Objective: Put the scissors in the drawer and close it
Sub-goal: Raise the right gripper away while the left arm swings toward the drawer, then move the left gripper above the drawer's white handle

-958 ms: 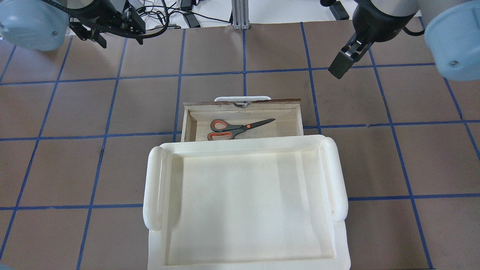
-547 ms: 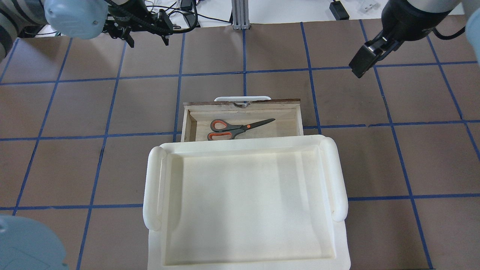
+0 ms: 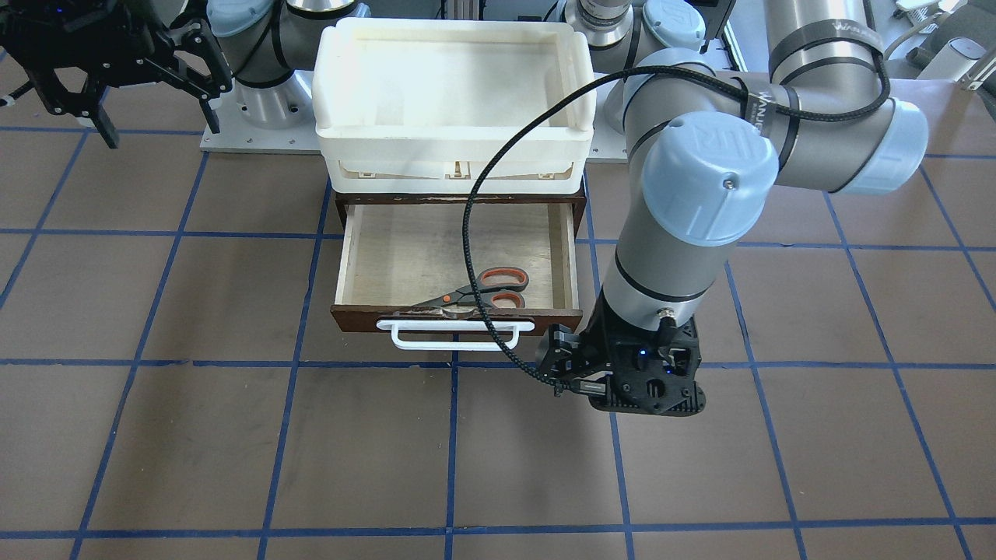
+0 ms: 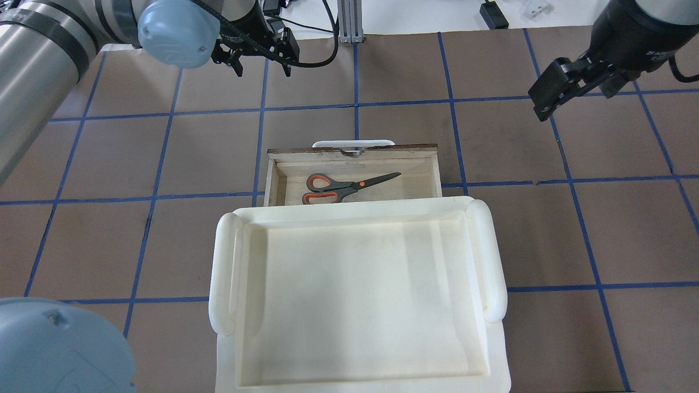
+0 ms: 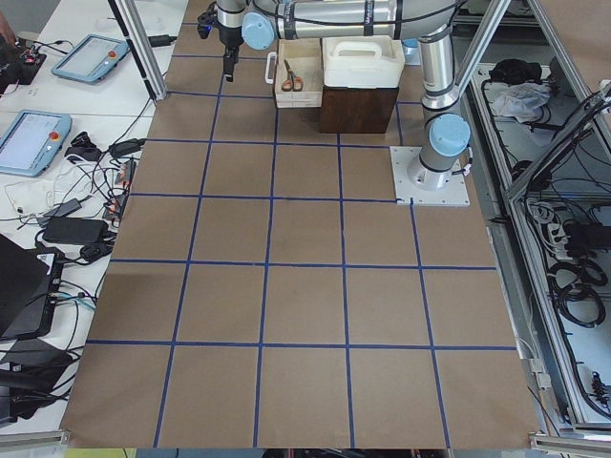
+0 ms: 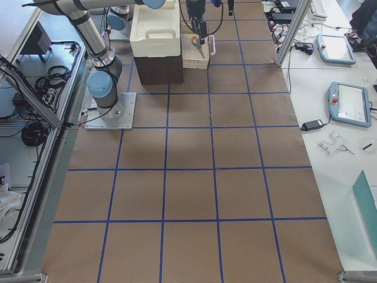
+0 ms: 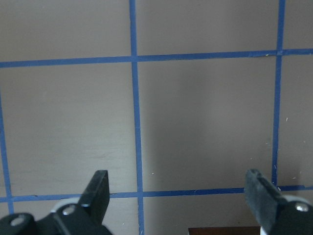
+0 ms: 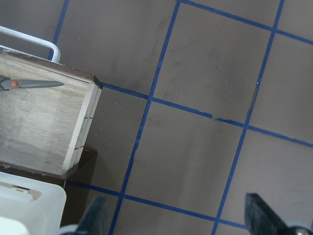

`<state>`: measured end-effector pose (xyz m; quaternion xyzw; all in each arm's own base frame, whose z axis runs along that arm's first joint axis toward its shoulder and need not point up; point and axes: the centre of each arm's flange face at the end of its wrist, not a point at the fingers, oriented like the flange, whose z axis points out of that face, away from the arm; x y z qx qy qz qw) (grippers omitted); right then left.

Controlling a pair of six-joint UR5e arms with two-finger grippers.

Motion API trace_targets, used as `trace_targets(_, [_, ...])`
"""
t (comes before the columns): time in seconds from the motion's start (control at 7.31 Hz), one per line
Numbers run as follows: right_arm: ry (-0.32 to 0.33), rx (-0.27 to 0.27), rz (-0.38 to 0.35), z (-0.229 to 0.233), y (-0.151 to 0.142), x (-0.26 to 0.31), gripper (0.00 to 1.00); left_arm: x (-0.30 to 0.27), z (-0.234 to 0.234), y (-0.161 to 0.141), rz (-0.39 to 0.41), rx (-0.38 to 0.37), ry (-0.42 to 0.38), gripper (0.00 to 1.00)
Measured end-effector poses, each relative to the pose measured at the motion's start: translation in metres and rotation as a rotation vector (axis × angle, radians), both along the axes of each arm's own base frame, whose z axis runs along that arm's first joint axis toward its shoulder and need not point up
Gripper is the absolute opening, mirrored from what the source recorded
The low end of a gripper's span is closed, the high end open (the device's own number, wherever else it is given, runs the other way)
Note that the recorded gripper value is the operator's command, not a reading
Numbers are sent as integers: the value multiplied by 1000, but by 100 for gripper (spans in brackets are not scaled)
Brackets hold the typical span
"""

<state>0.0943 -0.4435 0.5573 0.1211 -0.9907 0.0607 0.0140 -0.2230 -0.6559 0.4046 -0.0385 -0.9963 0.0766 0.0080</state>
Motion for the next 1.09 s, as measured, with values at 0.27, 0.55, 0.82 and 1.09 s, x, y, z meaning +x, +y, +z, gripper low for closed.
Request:
trace_targets(0.27, [-44,13,-181,2,9,8,100,-24,-35,-7,-45,30,-6,100])
trace_targets(0.55, [-86,22,-251,0,12,35,100,-44,-75,-15,-78,60,-7,100])
trace_targets(0.82, [-89,41,-273,-9,10,51,100,-67,-107,-13,-109,99,-20,100])
trace_targets(1.09, [-52,65,-262,-23,-2,50,100,-75,-119,-10,-123,123,-27,100])
